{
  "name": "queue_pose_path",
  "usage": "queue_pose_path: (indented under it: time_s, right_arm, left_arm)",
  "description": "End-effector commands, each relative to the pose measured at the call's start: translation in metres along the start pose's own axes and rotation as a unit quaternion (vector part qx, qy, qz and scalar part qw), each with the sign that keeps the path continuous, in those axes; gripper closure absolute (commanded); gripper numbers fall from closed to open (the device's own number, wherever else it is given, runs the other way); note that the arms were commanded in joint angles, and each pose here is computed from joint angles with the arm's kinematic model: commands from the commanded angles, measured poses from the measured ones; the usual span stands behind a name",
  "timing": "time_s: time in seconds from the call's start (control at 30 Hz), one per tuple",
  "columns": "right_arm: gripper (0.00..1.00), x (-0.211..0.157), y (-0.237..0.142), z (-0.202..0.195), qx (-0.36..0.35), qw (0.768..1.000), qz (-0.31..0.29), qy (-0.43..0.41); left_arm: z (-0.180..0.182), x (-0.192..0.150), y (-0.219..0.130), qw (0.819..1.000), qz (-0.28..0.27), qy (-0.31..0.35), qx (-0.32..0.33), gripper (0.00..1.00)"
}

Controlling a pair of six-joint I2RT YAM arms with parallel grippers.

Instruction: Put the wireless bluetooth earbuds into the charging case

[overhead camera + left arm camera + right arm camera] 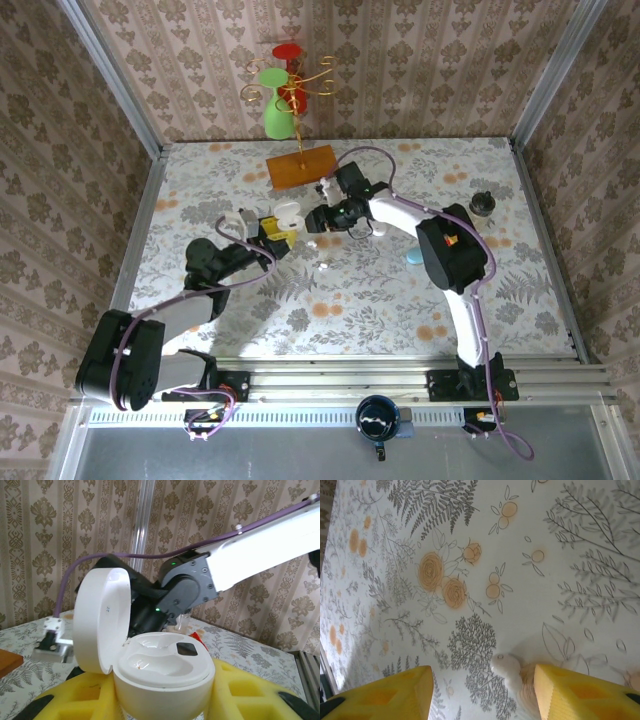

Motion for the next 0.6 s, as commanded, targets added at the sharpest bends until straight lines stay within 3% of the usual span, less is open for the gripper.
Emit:
queue_pose_path:
  time_s: [0.0,0.23,0.57]
  right_arm:
    - [0.43,-0.012,0.014,0.002,0.015,0.998,0.057,-0.025]
    - [0.43,-0.022,0.034,0.007,0.035,0.993,0.101,-0.041]
    - [0.47,-0.044,0.032,0.001,0.036,0.989,0.135,-0.05]
  left_arm:
    - [-0.002,0.005,-0.003,1.0,-0.007,0.015,-0.001,0.76]
    - [0.0,0.005,-0.004,1.0,-0.006,0.01,0.01,0.76]
    - [-0.002,0.006,-0.004,1.0,-0.006,0.015,0.006,0.76]
Point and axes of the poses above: each hand's point on the last joint's axis, 136 mm out from that joint toward the fingers, its own y axis out along the fingers, its own z axis along the line the jaws close on, x = y × z, the point moved 2 cm from there along -y, back along the fingers, and after that the axes turned 7 degrees about y, right-handed, at the moved point
